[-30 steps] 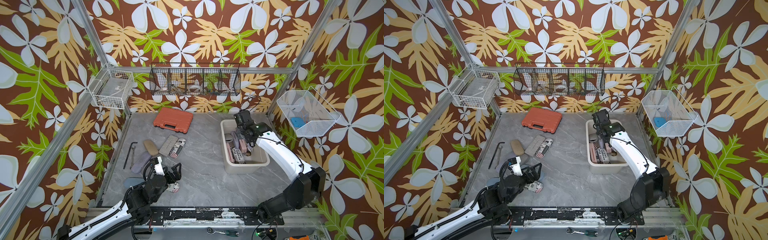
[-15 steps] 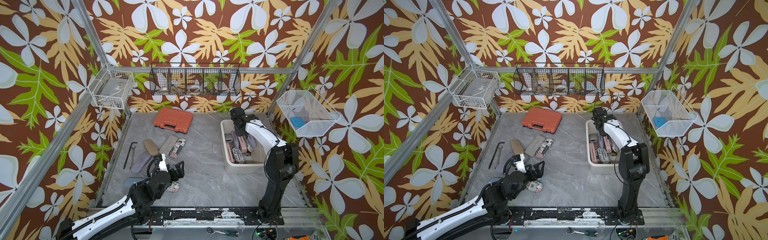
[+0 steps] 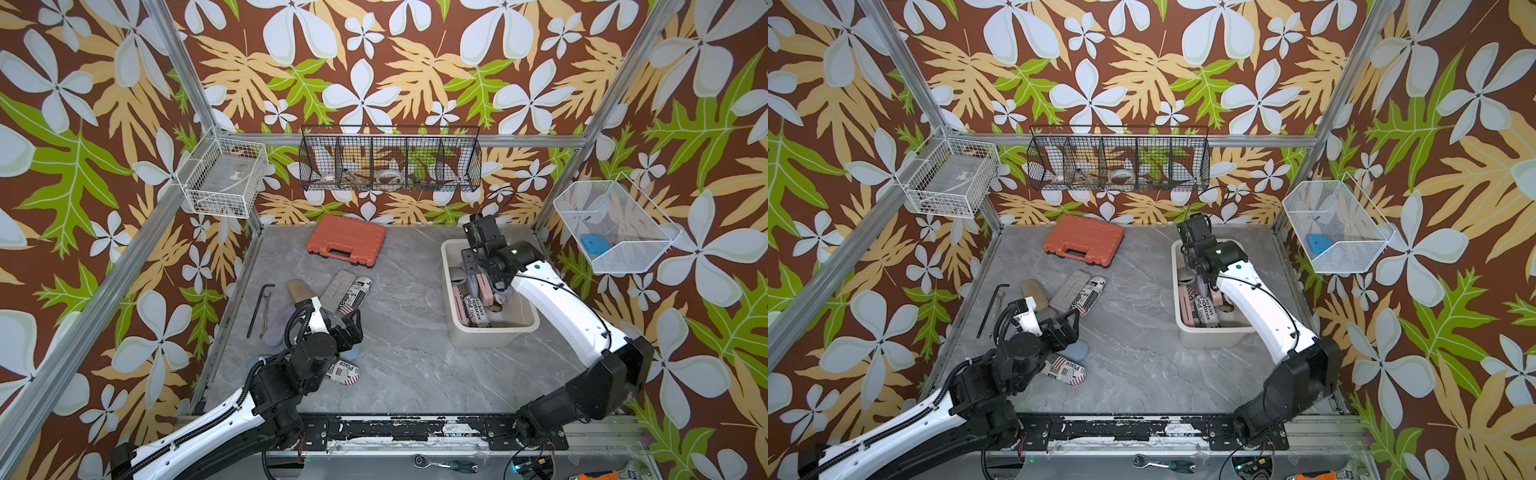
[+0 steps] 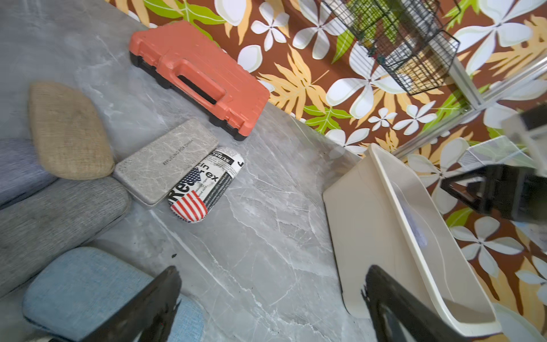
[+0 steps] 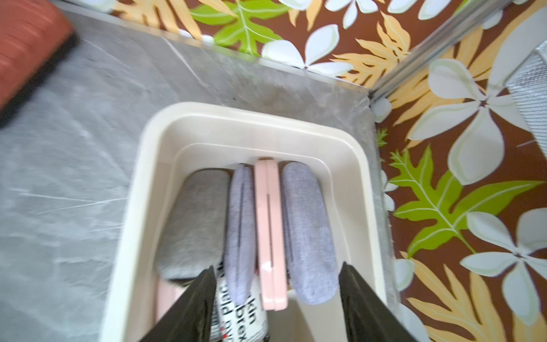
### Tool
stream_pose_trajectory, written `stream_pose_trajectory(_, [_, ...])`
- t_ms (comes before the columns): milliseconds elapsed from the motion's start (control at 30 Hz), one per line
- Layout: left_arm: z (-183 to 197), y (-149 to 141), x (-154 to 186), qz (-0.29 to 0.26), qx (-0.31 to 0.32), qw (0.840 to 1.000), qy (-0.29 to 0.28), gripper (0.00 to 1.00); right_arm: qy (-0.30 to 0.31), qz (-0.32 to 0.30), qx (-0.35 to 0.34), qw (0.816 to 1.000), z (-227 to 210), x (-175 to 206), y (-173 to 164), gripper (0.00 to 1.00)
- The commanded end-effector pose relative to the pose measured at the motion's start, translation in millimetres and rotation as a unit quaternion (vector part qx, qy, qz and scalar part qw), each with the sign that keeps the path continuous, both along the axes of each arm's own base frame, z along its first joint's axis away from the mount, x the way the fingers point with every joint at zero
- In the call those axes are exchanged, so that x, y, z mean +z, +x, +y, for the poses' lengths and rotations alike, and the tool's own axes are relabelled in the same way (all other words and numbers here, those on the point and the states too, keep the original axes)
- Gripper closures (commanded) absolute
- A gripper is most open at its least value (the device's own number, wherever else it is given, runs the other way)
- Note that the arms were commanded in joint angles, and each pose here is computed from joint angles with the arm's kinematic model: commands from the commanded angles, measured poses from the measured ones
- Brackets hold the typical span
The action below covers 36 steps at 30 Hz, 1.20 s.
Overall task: Put the glasses cases into the storage boxes
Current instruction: Place the glasses case in the storage box, then pick up the glasses case at the center of the board.
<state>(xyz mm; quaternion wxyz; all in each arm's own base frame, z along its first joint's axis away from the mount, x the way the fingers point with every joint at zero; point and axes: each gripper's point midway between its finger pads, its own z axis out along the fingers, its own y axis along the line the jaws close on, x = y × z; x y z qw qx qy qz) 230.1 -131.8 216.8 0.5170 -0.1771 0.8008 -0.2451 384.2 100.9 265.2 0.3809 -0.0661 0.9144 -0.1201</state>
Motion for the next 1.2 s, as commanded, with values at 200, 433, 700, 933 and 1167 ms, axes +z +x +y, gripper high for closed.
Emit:
stream_pose_trajectory(200, [9, 14, -35, 0.079, 0.003, 0.996, 0.042, 0.04, 0.182, -0.052, 0.082, 0.978, 42, 22, -47, 0.25])
stream_pose_trajectory(433, [-13, 57, -52, 0.122, -0.062, 0.989, 0.051, 0.03, 0.192, -0.045, 0.08, 0.977, 27, 6, -79, 0.22])
stream_pose_trajectory(700, [-13, 119, -94, 0.198, -0.051, 0.97, 0.133, 0.05, 0.215, -0.052, 0.088, 0.971, 23, 0, -101, 0.2])
stream_pose_trajectory(933, [-21, 167, -121, 0.238, -0.072, 0.943, 0.223, 0.06, 0.232, -0.047, 0.097, 0.967, 24, -6, -110, 0.19])
stream_pose_trajectory(1167, [-19, 180, -158, 0.286, -0.078, 0.913, 0.282, 0.12, 0.232, -0.051, 0.098, 0.966, 21, -6, -116, 0.18])
